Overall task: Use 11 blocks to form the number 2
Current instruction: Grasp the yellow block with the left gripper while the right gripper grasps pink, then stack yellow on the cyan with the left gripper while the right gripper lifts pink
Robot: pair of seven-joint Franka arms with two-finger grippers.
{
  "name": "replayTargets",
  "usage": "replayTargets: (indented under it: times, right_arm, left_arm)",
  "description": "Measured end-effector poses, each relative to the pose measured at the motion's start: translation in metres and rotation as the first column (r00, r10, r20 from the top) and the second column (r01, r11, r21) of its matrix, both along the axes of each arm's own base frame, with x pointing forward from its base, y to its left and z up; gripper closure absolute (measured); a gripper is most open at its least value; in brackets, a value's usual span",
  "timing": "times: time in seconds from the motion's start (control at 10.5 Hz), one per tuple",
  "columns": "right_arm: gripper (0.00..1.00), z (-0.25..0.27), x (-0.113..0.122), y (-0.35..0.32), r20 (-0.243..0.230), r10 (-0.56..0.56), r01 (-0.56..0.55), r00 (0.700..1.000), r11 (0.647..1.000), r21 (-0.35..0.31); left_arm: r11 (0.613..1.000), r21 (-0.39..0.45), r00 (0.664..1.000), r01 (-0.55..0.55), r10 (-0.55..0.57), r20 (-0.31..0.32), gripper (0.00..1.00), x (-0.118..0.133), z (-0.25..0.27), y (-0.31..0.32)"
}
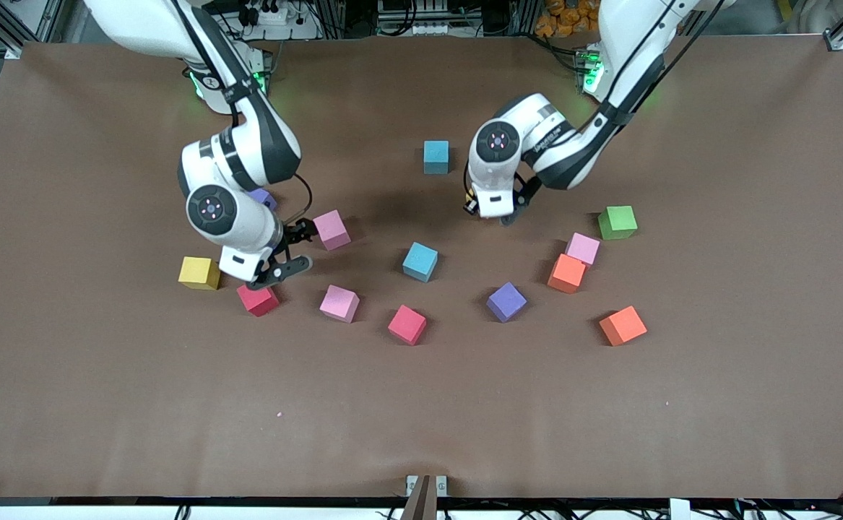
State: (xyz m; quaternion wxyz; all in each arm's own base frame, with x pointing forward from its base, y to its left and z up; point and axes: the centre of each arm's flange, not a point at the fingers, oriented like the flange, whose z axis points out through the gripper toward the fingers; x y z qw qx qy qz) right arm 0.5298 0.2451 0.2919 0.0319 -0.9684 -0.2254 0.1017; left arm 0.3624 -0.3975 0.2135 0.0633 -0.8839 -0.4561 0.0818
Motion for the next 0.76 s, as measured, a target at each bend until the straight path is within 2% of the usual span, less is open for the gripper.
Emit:
replayTargets:
  times: [0.19,0.38,0.48,0.57,0.76]
  right_arm:
    - [0.0,0.006,0.001,0.004,0.031,0.055,-0.056,0.998,0.998,0.023]
    - [0.0,0.004,0.0,0.008,0.051,0.082,-0.084,0.995,0.996,0.032]
    - [0.0,0.002,-0.006,0.017,0.052,0.103,-0.104,0.993,0.994,0.033]
    - [0.0,0.003,-0.013,0.034,0.072,0.13,-0.133,0.989,0.99,0.038]
    - [0.0,-0.009,-0.026,0.054,0.102,0.162,-0.167,0.981,0.985,0.043]
  left_arm:
    - [0.992,0.014,0.991,-0.129,0.129,-0.018,0.46,-0.014,-0.004,0.005]
    - [0.978,0.031,0.977,-0.205,0.206,-0.049,0.46,-0.025,-0.006,0.009]
    - [0.969,0.039,0.966,-0.246,0.248,-0.071,0.46,-0.03,-0.008,0.011]
    - [0.955,0.044,0.951,-0.294,0.297,-0.088,0.46,-0.033,-0.008,0.012]
    - [0.924,0.041,0.92,-0.38,0.382,-0.085,0.46,-0.044,-0.005,0.008]
